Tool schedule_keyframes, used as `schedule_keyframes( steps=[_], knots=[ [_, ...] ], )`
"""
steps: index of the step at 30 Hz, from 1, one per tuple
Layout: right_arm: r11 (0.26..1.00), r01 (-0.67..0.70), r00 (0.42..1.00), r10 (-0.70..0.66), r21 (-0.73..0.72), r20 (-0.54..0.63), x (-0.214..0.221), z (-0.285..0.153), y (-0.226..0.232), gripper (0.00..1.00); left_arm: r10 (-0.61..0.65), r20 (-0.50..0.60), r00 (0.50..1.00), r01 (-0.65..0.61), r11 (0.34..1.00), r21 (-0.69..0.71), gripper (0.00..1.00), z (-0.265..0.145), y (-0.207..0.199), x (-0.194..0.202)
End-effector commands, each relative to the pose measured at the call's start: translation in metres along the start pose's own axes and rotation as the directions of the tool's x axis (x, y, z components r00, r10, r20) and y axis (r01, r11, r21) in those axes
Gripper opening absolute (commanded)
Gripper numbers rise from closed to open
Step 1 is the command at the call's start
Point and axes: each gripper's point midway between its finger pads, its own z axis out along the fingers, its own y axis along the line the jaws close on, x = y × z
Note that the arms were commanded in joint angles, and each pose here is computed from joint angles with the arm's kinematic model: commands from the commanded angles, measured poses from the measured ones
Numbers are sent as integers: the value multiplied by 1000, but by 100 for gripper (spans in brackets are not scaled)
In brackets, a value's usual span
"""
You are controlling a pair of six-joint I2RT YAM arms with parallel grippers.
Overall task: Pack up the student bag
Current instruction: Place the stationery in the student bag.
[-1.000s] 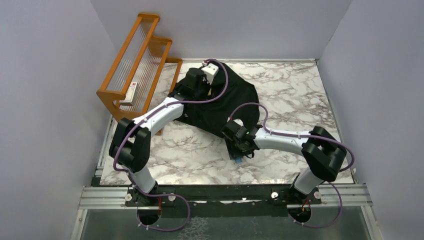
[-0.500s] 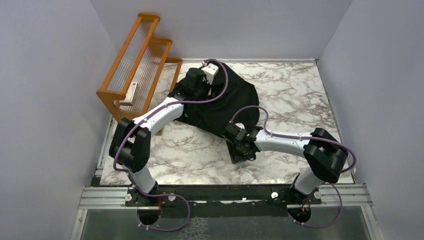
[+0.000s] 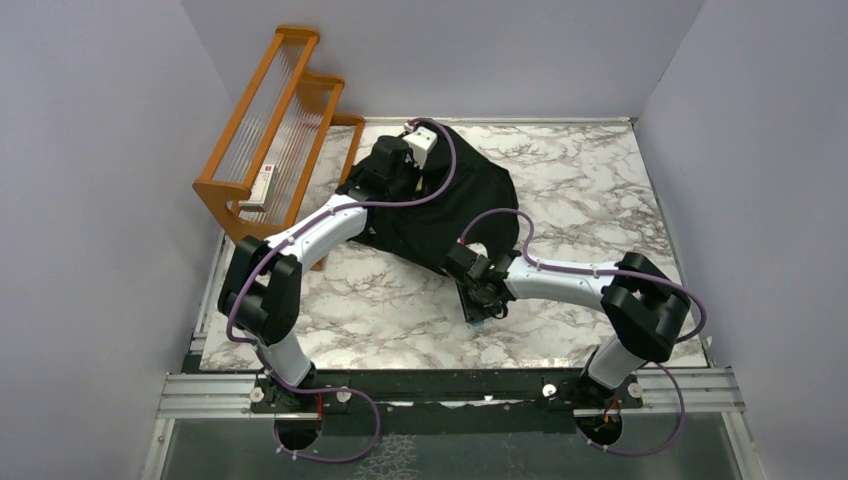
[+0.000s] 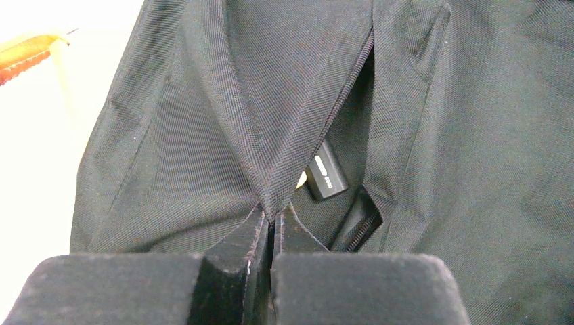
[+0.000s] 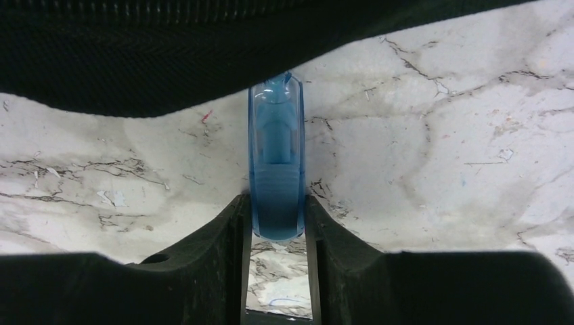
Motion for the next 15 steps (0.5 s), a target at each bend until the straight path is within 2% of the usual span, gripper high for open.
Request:
schedule_keyframes(
  steps=[1,5,10,15],
  knots=[
    [998,-34,998,31,52,57,-12,-14,-8,33,5,69,998,-5,1000,2,0,-10,1,-24],
    [1000,-12,998,11,10,69,-20,-31,-1,27,3,71,998,-3,1000,4,0,-9,0,-25],
    [989,117,992,-113,-94,50,-17,-68,8,24,2,65,998,-2,1000,7,0,-8,-1,-23],
    [960,166,977,-129,-223,172,-38,-115,23,23,-7,63,998,5,1000,24,0,-6,-4,-22]
  ],
)
